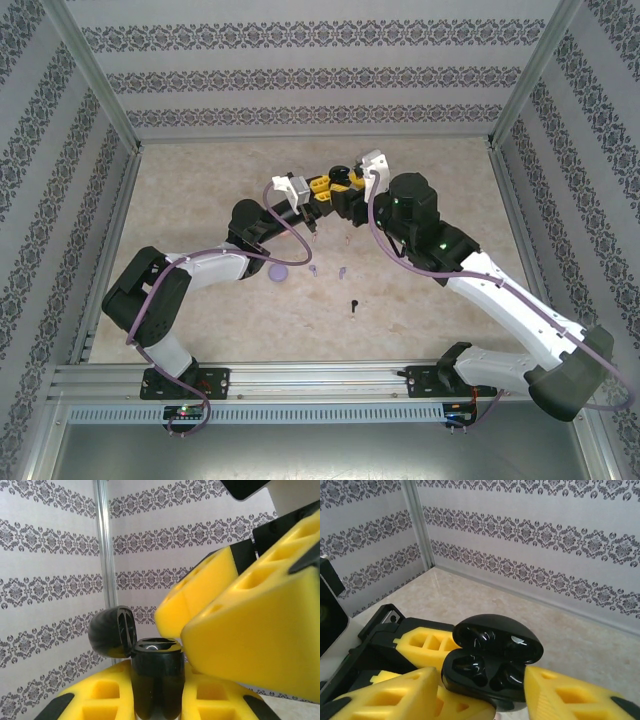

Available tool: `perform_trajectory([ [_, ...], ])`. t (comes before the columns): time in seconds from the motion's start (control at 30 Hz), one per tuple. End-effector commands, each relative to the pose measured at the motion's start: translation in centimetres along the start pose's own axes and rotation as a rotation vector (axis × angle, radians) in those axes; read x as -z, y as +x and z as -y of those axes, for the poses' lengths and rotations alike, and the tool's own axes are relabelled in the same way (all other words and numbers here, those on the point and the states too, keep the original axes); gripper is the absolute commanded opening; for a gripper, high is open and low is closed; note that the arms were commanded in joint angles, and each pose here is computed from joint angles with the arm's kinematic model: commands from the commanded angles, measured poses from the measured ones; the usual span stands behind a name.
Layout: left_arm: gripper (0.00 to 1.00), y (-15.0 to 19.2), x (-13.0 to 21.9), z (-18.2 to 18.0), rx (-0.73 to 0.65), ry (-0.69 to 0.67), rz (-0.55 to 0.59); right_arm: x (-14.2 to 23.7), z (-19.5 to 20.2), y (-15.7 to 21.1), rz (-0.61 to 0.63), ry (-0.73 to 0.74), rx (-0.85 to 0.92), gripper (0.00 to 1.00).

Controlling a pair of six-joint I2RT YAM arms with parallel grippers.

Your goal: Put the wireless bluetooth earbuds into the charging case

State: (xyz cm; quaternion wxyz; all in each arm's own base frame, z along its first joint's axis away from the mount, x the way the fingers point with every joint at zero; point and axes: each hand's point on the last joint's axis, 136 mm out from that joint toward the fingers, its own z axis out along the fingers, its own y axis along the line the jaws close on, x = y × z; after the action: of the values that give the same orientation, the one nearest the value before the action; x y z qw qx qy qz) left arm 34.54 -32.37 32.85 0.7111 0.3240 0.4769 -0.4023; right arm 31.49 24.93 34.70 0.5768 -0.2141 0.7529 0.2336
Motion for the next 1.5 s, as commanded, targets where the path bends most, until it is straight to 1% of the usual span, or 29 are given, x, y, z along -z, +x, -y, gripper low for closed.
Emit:
perform_trajectory([
  [0.0, 0.00, -2.0, -0.7, 0.5, -0.009, 0.012, 0.077, 0.2, -0.3, -1.6, 0.014, 0.001, -0.075, 0.57],
  [0.07, 0.00, -1.5, -0.7, 0.5, 0.002, 0.010, 0.070, 0.2, -0.4, -2.5, 0.024, 0.000, -0.100, 0.60],
  [0.17, 0.00, -0.6, -0.6, 0.3, 0.019, -0.004, 0.064, 0.3, 0.1, -3.6, 0.037, 0.014, -0.144, 0.68],
  [0.23, 0.00, 0.1, -0.4, -0.3, 0.022, -0.041, 0.058, 0.8, 1.0, -3.9, 0.048, 0.039, -0.182, 0.70],
  [0.33, 0.00, 0.7, 0.3, -1.4, 0.014, -0.112, 0.053, 2.0, 2.9, -3.0, 0.041, 0.094, -0.267, 0.70],
  [0.47, 0.00, 1.4, 1.5, -2.4, 0.011, -0.174, 0.032, 3.3, 6.2, 0.8, 0.003, 0.200, -0.395, 0.71],
  [0.6, 0.00, 1.8, 2.4, -3.3, 0.034, -0.206, 0.034, 3.3, 9.0, 5.3, -0.088, 0.291, -0.504, 0.70],
  [0.7, 0.00, 2.1, 3.3, -3.9, 0.039, -0.225, 0.021, 2.1, 10.2, 8.9, -0.203, 0.316, -0.570, 0.70],
  [0.97, 0.00, 1.5, 5.9, -5.4, 0.067, -0.272, 0.010, -3.0, 9.6, 17.6, -0.521, 0.275, -0.640, 0.64],
  [1.07, 0.00, 1.5, 6.7, -5.5, 0.083, -0.273, -0.001, -4.5, 9.0, 20.1, -0.608, 0.280, -0.650, 0.63],
  [1.2, 0.00, 1.6, 7.7, -5.1, 0.078, -0.261, -0.019, -6.1, 8.3, 22.7, -0.716, 0.308, -0.635, 0.60],
  [1.33, 0.00, 1.8, 8.4, -5.1, 0.073, -0.267, -0.026, -7.8, 7.6, 24.1, -0.770, 0.317, -0.612, 0.58],
  [1.43, 0.00, 1.8, 8.6, -5.4, 0.072, -0.277, -0.027, -8.9, 7.1, 24.5, -0.795, 0.315, -0.601, 0.55],
  [1.47, 0.00, 1.7, 8.6, -5.6, 0.070, -0.282, -0.026, -9.2, 6.9, 24.7, -0.807, 0.311, -0.596, 0.52],
])
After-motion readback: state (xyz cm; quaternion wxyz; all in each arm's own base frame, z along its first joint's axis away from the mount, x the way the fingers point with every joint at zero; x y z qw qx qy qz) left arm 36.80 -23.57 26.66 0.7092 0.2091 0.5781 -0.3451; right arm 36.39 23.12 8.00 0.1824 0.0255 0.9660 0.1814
